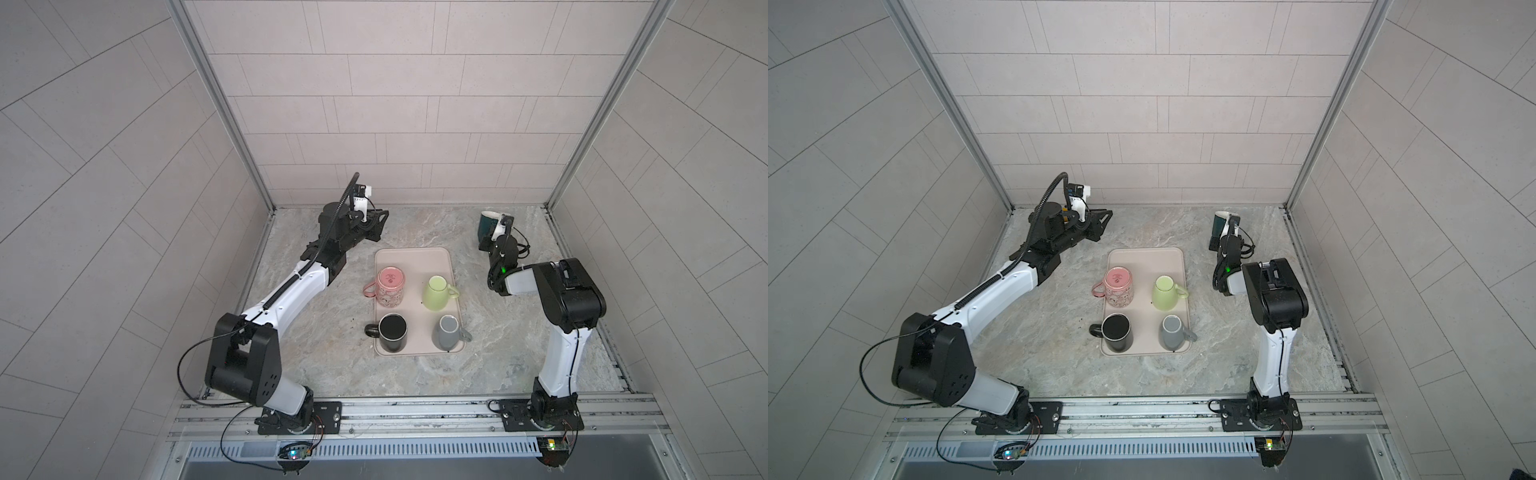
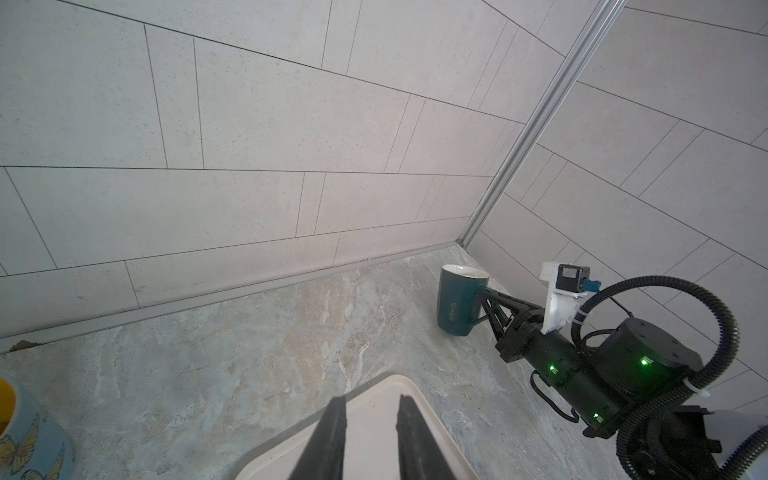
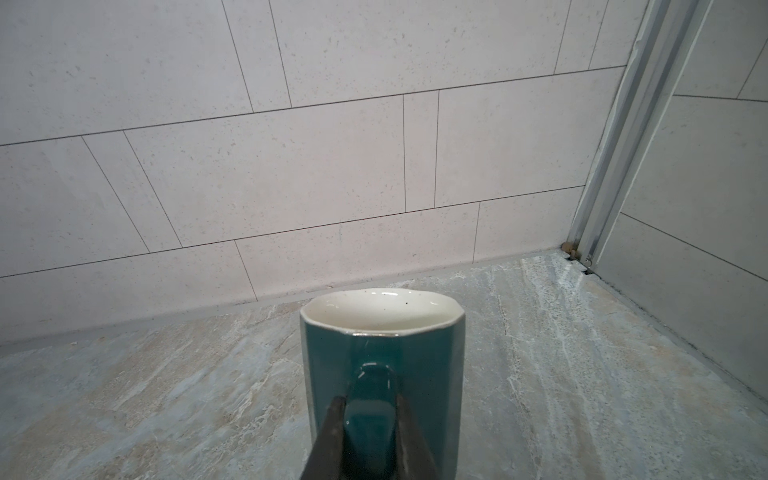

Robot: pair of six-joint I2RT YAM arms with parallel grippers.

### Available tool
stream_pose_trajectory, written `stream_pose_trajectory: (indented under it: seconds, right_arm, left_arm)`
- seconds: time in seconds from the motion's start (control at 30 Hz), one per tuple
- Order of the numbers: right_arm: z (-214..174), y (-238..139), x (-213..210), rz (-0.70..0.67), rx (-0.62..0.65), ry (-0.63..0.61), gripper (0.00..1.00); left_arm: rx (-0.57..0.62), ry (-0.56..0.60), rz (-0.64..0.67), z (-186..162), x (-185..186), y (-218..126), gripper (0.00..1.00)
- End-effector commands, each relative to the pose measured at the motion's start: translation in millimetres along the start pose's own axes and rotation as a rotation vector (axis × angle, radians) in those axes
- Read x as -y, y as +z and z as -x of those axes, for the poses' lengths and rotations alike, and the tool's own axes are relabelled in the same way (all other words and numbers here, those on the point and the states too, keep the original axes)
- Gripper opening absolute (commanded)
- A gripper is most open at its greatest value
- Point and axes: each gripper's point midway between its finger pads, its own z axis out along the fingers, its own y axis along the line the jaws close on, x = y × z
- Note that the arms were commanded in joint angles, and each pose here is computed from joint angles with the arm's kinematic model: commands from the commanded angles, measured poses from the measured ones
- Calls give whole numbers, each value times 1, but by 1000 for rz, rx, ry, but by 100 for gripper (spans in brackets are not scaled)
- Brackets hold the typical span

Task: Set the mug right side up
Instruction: 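Lower the dark green mug upright onto the table beyond the tray with the right gripper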

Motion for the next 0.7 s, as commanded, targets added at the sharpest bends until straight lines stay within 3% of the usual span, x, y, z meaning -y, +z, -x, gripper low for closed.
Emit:
stream_pose_trajectory:
  seconds: [0.0, 0.67]
  right_arm:
    - [33, -6, -1, -26, 147, 16, 0]
    - [-2, -21, 1, -97, 125, 2, 0]
  left_arm:
    - [15, -4, -12, -1, -2, -1, 27]
    - [24, -16, -22, -5, -2, -3, 27]
